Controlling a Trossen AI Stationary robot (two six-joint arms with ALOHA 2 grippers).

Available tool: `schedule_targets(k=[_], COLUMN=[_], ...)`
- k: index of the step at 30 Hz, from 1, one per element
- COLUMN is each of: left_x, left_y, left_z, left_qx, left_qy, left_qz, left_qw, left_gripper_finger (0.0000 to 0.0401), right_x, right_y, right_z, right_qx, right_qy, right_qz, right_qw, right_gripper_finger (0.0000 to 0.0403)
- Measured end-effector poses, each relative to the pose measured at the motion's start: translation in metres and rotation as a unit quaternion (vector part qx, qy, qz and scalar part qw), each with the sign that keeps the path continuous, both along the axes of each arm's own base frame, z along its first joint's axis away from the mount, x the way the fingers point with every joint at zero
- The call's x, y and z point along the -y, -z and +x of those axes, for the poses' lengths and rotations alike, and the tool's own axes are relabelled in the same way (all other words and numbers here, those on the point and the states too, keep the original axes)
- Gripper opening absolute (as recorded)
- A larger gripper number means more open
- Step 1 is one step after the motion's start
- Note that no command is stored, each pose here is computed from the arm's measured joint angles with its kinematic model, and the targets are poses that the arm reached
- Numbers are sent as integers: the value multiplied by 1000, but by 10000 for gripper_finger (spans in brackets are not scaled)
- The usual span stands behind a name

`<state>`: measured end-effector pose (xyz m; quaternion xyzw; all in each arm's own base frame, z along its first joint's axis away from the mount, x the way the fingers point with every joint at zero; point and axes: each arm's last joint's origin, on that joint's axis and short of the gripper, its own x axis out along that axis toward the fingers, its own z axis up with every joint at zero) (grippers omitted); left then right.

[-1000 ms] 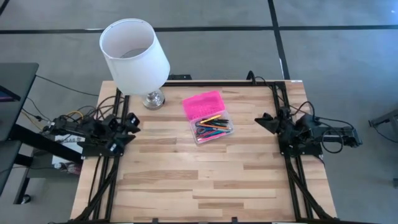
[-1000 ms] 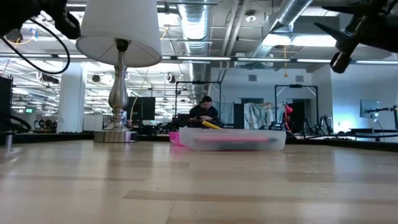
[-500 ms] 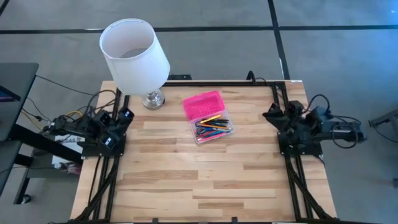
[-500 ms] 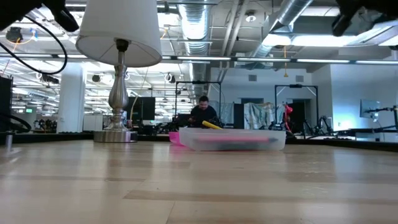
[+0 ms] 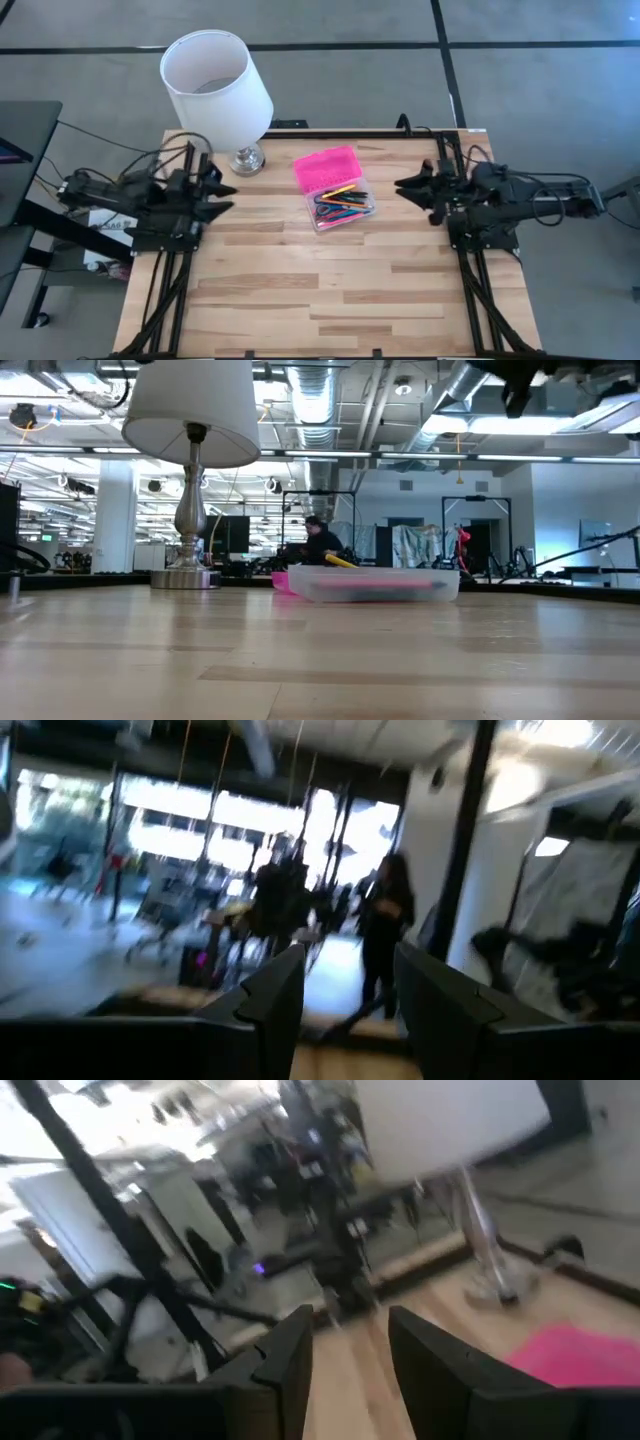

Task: Pick & place school supplies into a supply box
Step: Close the pink supply box

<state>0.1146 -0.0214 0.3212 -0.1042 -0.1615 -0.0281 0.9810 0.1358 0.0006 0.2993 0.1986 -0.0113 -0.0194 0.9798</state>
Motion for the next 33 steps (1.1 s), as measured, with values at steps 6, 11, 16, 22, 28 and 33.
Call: schedule_targets(k=[6,11,16,22,28,33], left_x=[5,10,7,3,1,1], left_y=[-10,-8,3,19,32,34], left_z=[32,58,75,91,104,105], left_qx=[-141,-182,-217,-261,-289,-294], left_qy=[-51,-64,-85,-113,-125,-128], left_qz=[15,35,21,8,-3,-3], left_qw=[989,981,972,959,949,947], left_gripper_finger=[151,151,151,151,151,151], right_x=[2,3,3,6,17,19], right_y=[32,54,73,83,94,98], right_z=[35,63,96,140,168,182], right_qx=[-131,-182,-238,-290,-389,-429], right_qy=[43,79,102,143,169,173], right_qz=[36,58,66,38,31,27], right_qw=[990,978,964,945,905,886], right_gripper_finger=[124,124,124,124,124,124])
